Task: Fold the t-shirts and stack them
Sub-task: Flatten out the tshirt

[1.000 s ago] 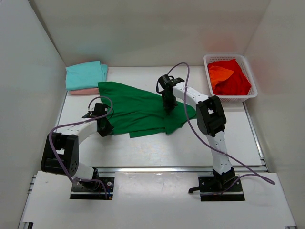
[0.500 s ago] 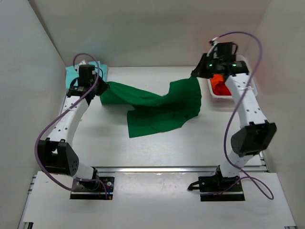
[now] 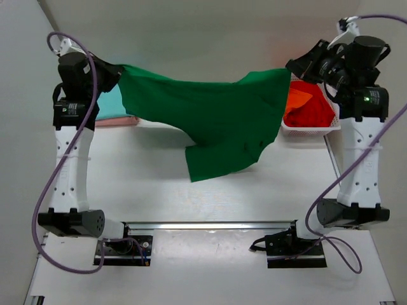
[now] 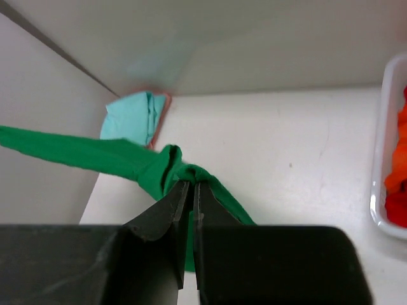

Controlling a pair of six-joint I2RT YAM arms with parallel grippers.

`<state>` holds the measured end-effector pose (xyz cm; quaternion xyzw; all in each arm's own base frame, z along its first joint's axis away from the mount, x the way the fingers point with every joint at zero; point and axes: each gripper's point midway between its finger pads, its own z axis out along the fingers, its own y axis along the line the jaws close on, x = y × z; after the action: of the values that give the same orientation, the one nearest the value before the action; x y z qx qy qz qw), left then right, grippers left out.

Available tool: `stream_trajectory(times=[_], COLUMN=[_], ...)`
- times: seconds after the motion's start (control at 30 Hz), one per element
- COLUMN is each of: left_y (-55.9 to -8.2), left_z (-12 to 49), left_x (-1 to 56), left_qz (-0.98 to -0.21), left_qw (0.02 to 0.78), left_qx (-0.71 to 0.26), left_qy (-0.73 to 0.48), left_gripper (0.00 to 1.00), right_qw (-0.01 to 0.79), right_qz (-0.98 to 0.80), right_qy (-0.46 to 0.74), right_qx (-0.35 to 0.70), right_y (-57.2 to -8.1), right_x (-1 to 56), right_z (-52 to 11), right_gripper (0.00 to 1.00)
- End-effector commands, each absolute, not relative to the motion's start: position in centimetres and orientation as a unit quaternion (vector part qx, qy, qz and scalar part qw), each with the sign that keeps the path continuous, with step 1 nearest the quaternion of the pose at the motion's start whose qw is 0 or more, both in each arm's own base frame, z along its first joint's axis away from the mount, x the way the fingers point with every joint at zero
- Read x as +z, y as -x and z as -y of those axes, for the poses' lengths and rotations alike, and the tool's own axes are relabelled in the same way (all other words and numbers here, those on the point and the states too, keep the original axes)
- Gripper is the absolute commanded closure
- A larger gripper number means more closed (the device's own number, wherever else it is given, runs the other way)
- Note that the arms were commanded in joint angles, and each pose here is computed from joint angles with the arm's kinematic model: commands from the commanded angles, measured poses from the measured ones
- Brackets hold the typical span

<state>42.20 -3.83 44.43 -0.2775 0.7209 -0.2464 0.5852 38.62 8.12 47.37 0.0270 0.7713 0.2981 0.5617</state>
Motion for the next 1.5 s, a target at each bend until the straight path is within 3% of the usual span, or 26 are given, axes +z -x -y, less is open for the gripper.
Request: stream_trajectory(times=[0.0, 0.33, 0.5, 0.67, 0.8, 0.9, 1.0, 1.33, 1.47], left_y=[-35.3, -23.1, -18.9, -17.7, -17.6, -19.2, -21.8, -31.9, -34.9], left_z=[4.8, 6.2, 5.8, 5.3, 5.0, 5.4, 5.9, 4.9, 4.1], left_x=[52.9, 58.8, 56.1, 52.9, 52.5, 50.5, 46.4, 27.4, 22.9], left_qz=[-0.664, -0.596, -0.575, -0.584, -0.584, -0.600, -0.624, -0.686, -0.700], left_qw=[0.653, 0.720, 0.729, 0.720, 0.720, 0.708, 0.686, 0.608, 0.590], left_qx=[-0.286, -0.322, -0.336, -0.330, -0.327, -0.321, -0.312, -0.268, -0.248], left_qy=[0.225, 0.152, 0.161, 0.177, 0.184, 0.190, 0.207, 0.296, 0.316], left_gripper=[1.00, 1.00, 1.00, 1.00, 1.00, 1.00, 1.00, 1.00, 1.00], right_qw=[0.687, 0.810, 0.836, 0.849, 0.823, 0.768, 0.735, 0.569, 0.522], right_qz=[-0.674, -0.553, -0.518, -0.499, -0.528, -0.586, -0.610, -0.756, -0.787], right_qy=[-0.001, 0.012, 0.024, 0.019, 0.027, 0.018, 0.017, -0.001, 0.008], right_qx=[0.272, 0.197, 0.182, 0.176, 0.208, 0.259, 0.295, 0.323, 0.328], right_y=[-32.1, -18.8, -14.9, -13.5, -16.1, -21.3, -24.2, -37.9, -42.5], right_x=[57.6, 64.4, 65.8, 66.6, 64.7, 59.6, 55.8, 32.5, 27.1], right_z=[-7.0, -5.0, -5.6, -5.6, -6.1, -6.0, -6.2, -11.2, -12.6], right_gripper=[1.00, 1.00, 1.00, 1.00, 1.00, 1.00, 1.00, 1.00, 1.00])
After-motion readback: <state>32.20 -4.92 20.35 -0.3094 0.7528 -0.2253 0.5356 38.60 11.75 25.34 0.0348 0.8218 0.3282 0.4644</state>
